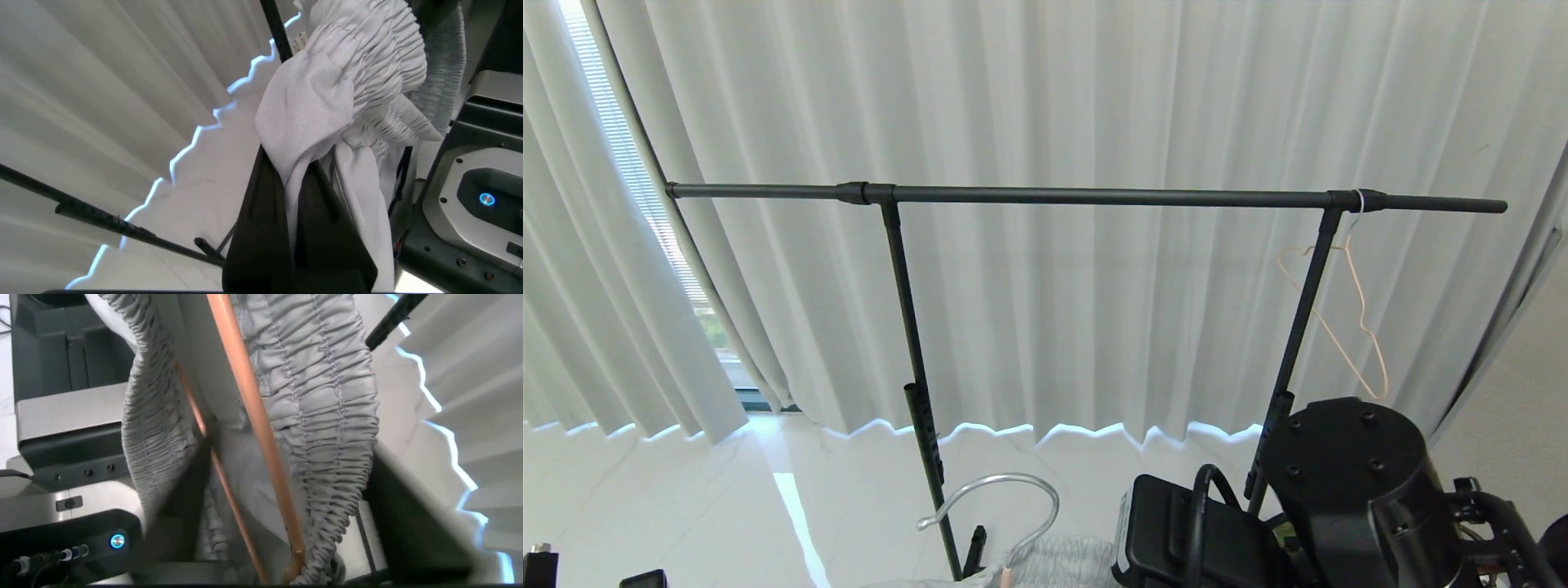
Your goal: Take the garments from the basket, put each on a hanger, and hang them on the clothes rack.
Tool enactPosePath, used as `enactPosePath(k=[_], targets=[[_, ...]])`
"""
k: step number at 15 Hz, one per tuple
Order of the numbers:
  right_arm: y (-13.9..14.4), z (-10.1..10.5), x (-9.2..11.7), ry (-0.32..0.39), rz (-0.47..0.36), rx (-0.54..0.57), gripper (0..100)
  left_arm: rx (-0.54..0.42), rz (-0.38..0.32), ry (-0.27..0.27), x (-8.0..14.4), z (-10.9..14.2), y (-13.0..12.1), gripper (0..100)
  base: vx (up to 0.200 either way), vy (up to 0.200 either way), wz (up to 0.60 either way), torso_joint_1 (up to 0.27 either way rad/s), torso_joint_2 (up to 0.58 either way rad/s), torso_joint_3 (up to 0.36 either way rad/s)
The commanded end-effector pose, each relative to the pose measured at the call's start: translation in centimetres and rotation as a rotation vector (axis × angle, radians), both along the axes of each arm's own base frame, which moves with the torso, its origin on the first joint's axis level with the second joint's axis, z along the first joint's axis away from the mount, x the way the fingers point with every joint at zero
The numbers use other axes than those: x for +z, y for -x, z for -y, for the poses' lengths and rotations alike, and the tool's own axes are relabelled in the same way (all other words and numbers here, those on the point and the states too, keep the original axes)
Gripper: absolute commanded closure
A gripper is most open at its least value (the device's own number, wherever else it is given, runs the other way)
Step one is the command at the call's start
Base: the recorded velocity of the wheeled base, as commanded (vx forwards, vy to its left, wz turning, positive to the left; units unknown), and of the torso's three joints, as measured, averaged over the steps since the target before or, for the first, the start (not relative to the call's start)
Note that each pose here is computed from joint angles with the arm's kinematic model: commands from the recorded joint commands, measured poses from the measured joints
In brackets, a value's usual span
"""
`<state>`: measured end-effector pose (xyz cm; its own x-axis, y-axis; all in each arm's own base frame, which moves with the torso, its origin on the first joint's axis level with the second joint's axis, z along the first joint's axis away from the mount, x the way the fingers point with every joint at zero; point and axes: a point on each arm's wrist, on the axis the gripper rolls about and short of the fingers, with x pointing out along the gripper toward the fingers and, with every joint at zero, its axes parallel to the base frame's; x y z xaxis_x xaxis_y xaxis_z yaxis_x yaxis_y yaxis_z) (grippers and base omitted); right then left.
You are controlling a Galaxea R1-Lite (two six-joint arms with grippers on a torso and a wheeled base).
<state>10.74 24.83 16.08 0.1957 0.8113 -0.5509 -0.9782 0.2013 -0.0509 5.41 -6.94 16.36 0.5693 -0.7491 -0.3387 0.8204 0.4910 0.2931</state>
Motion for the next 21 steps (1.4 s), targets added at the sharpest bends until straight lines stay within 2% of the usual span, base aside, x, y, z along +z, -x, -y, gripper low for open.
enactPosePath(k=[1, 5, 7, 8, 10, 12, 17, 19, 21], targets=[[0.0, 0.0, -0.1, 0.003, 0.003, -0.001, 100, 0.000, 0.001, 0.002, 0.0, 0.0, 0.0, 100, 0.000, 0.000, 0.00, 0.000, 0.00, 0.000], [0.0, 0.0, 0.0, 0.007, 0.015, -0.012, 100, 0.001, 0.000, -0.002, 0.0, 0.0, 0.0, 100, 0.000, 0.000, 0.00, 0.000, 0.00, 0.000], [0.0, 0.1, 0.2, 0.008, 0.051, -0.010, 100, 0.002, -0.002, -0.008, -0.1, 0.0, 0.0, 100, 0.000, 0.000, 0.00, 0.000, 0.00, 0.000], [0.0, 0.2, 0.4, 0.009, 0.080, 0.000, 100, 0.002, -0.005, -0.009, -0.2, 0.1, -0.1, 0, 0.000, 0.000, 0.00, 0.000, 0.00, 0.000], [-0.1, 0.7, 1.2, 0.002, 0.159, 0.032, 100, 0.016, -0.016, -0.010, -0.4, 0.0, -0.1, 0, 0.000, 0.000, 0.00, 0.000, 0.00, 0.000], [-0.5, 1.4, 1.8, 0.015, 0.247, 0.013, 100, 0.035, -0.019, -0.008, -0.4, -0.2, -0.2, 0, 0.000, 0.000, 0.00, 0.000, 0.00, 0.000], [-3.2, 3.0, 2.4, 0.057, 0.321, -0.200, 100, 0.042, -0.017, 0.008, -0.2, -0.2, -0.2, 0, 0.000, 0.000, 0.00, 0.000, 0.00, 0.000], [-4.4, 3.3, 3.1, 0.047, 0.335, -0.264, 100, 0.072, -0.066, 0.072, -0.1, -0.1, -0.3, 0, 0.000, 0.000, 0.00, 0.000, 0.00, 0.000], [-5.3, 2.9, 3.9, 0.027, 0.347, -0.301, 100, 0.117, -0.166, 0.140, 0.0, 0.2, -0.6, 0, 0.000, 0.000, 0.00, 0.000, 0.00, 0.000]])
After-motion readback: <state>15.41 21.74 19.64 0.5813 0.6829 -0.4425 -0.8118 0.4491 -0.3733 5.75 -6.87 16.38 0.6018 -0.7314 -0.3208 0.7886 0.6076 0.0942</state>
